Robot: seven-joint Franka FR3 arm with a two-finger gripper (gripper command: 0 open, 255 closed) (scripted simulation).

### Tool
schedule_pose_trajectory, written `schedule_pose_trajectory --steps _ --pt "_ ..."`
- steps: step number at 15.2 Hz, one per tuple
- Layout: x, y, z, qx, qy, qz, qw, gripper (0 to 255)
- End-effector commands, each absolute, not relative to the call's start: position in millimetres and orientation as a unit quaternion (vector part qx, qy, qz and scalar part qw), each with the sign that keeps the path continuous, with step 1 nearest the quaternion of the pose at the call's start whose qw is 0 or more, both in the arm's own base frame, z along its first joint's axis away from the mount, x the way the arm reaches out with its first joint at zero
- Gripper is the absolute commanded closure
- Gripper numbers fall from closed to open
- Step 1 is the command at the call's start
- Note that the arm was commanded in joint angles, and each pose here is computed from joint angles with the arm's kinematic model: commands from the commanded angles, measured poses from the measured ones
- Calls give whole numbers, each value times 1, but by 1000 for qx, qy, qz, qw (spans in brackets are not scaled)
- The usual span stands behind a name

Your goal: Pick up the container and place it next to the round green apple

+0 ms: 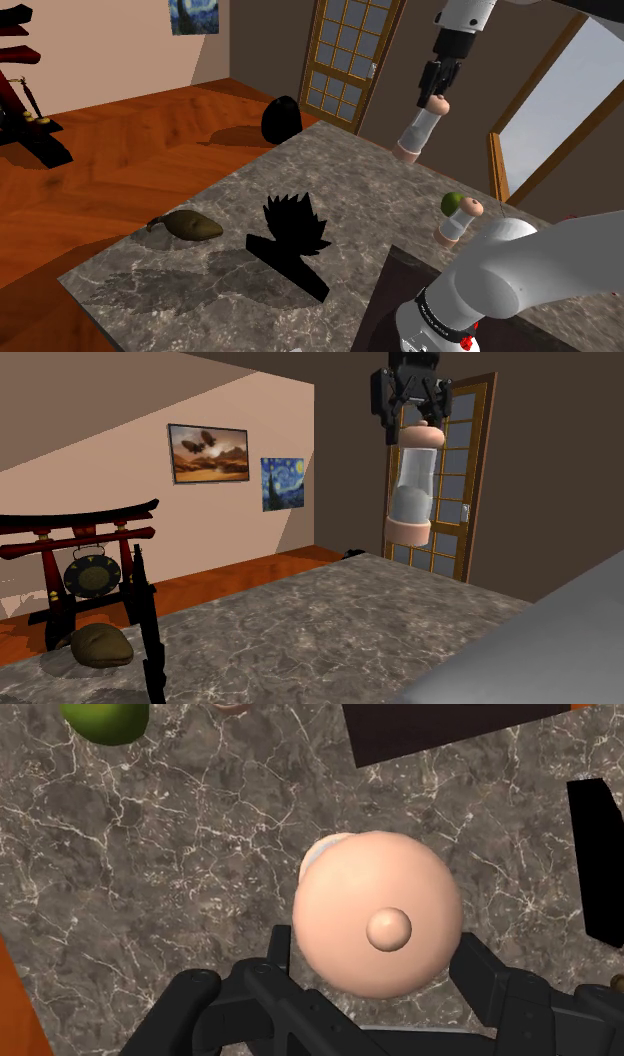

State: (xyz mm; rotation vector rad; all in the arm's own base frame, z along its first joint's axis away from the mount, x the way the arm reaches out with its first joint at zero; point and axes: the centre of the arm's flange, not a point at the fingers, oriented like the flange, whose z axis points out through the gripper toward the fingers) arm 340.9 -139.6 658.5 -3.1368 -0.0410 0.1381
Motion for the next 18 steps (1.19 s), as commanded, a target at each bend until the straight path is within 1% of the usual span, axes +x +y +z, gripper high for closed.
schedule_pose_trajectory --steps 1,18 --pt "334 -167 657 -999 -14 44 1 255" --pt "289 -387 658 -999 -14 44 1 255"
